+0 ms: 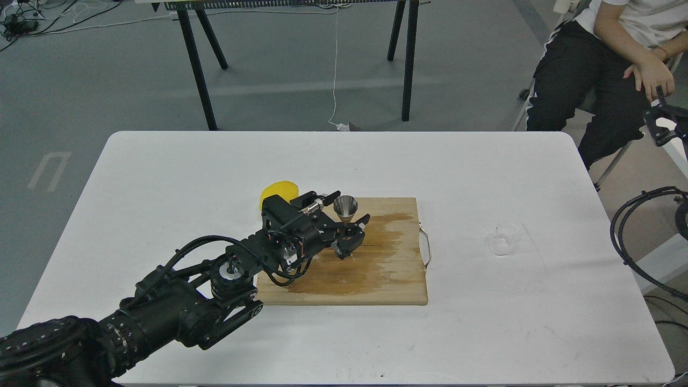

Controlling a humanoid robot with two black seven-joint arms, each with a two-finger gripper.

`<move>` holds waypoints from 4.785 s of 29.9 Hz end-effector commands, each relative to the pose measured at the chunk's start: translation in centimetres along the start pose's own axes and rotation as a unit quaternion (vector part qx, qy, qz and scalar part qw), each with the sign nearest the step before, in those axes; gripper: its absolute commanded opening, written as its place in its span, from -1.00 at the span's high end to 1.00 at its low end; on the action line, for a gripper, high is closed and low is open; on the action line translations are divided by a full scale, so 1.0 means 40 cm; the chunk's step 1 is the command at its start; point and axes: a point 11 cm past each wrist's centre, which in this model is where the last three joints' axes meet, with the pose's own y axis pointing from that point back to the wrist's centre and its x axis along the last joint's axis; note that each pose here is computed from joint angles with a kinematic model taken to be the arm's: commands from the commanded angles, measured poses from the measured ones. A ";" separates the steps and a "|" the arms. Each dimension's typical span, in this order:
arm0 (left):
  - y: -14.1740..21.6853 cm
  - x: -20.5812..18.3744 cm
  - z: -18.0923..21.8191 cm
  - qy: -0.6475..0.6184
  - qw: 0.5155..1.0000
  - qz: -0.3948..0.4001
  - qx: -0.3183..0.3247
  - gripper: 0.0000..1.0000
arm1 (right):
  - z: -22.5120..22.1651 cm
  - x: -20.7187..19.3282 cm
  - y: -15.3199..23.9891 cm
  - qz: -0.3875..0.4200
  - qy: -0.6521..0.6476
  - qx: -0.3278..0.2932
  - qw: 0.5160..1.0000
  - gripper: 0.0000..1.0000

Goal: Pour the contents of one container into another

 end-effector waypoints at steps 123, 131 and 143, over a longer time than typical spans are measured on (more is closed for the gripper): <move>0.294 0.502 -0.636 0.822 0.370 0.420 -0.103 -1.00 | 0.656 0.003 0.396 0.216 -0.250 -0.291 0.898 0.18; 0.292 0.501 -0.635 0.822 0.372 0.419 -0.100 -1.00 | 0.580 -0.205 0.261 0.084 -0.171 -0.323 0.927 0.19; 0.309 0.502 -0.650 0.819 0.373 0.426 -0.095 -1.00 | 0.730 -0.481 0.262 -0.073 0.018 -0.401 0.913 0.19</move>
